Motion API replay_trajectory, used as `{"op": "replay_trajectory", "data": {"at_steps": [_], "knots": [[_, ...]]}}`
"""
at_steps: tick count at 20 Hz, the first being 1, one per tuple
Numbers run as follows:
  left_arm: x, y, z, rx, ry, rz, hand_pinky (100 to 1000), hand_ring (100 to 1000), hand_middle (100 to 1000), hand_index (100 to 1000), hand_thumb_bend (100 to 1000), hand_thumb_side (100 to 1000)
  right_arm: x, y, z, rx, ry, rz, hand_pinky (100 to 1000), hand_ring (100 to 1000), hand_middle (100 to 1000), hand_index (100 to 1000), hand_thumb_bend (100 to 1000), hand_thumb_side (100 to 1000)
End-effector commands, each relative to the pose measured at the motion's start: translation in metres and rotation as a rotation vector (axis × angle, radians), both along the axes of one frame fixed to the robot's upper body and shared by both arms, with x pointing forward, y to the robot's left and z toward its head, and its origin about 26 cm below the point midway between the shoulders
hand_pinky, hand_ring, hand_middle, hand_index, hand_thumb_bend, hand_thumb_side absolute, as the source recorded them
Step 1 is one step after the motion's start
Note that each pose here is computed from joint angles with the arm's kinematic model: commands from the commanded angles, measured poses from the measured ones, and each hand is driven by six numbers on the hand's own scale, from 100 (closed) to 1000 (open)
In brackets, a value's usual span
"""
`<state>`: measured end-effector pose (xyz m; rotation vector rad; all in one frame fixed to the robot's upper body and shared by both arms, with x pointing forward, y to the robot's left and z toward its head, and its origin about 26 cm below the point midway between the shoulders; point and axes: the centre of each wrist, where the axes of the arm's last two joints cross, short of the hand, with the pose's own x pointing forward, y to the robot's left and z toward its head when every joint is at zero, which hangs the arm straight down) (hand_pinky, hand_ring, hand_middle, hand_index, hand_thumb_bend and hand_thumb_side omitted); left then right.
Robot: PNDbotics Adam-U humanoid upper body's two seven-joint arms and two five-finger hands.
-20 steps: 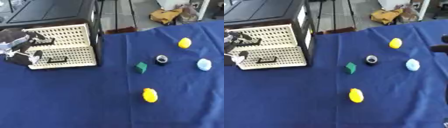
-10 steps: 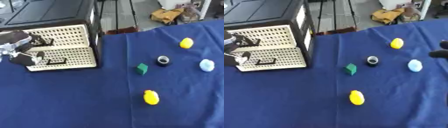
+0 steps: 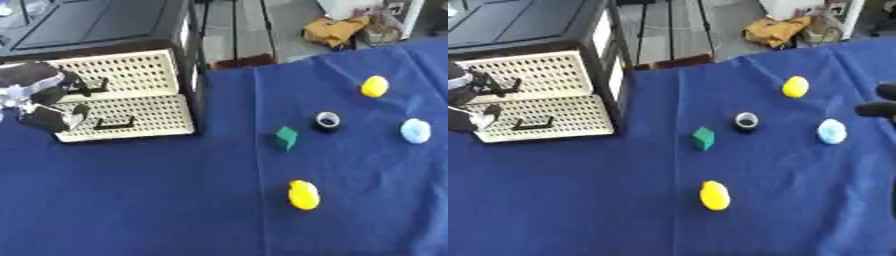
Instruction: Pick up objects from table and place into drawer.
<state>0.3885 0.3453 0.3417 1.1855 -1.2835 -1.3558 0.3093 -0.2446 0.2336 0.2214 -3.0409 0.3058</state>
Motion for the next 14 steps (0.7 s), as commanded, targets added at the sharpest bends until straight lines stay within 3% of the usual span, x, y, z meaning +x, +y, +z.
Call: {"op": "replay_trajectory", "data": {"at_steps": [1,14], "knots": [[-0.004,0.001,-0.002,0.047,0.014,0.016,100,100,189,708,100,244,-0.002,-0.001,0.006,0.000,-0.018,-0.003,659,761,700,801,100,873],[-0.022,-0.015,-0.009,0.122,-0.013,-0.031,100,100,189,682,100,244,-0.002,-0.005,0.006,0.020,-0.005,-0.002,661,761,699,801,100,871]]}}
